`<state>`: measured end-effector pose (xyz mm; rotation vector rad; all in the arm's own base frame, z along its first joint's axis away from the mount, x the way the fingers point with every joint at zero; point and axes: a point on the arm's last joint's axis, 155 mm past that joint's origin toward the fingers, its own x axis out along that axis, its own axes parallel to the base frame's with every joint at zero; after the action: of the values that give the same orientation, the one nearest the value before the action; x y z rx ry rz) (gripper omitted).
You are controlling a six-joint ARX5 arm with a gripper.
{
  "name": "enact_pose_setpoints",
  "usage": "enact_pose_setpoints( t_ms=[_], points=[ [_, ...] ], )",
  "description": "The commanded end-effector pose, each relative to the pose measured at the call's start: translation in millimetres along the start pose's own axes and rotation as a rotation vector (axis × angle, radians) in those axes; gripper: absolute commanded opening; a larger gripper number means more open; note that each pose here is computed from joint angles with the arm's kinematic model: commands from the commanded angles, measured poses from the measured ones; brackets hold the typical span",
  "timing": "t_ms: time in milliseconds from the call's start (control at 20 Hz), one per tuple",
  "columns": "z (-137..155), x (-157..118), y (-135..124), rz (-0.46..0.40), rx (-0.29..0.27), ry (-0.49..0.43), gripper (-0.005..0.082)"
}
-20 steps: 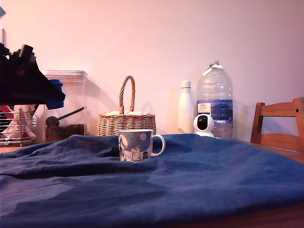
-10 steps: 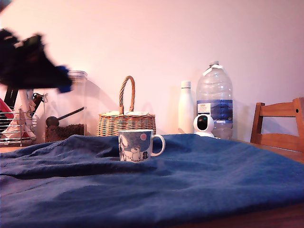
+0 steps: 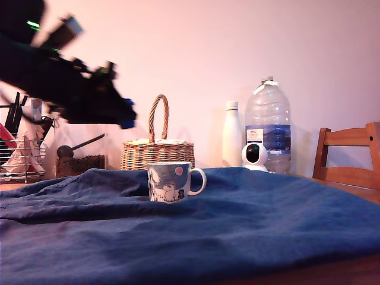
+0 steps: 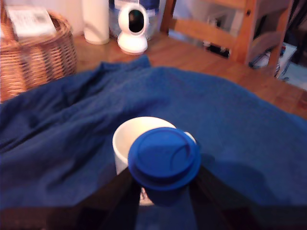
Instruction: Pick up the coffee capsules on the table and drop them inside the coffee cup
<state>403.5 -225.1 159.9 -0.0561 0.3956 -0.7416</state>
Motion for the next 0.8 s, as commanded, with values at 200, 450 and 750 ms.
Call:
enact_pose_setpoints(
  t_ms=[200,450,750],
  points=[
    [4,40,-1,-0.012,0.025,0.096,0.0183],
    [-4,71,-4,0.014,0.051,0.212,0.0183],
    [-27,99,7,0.047,0.068,0.357,0.0183]
  ],
)
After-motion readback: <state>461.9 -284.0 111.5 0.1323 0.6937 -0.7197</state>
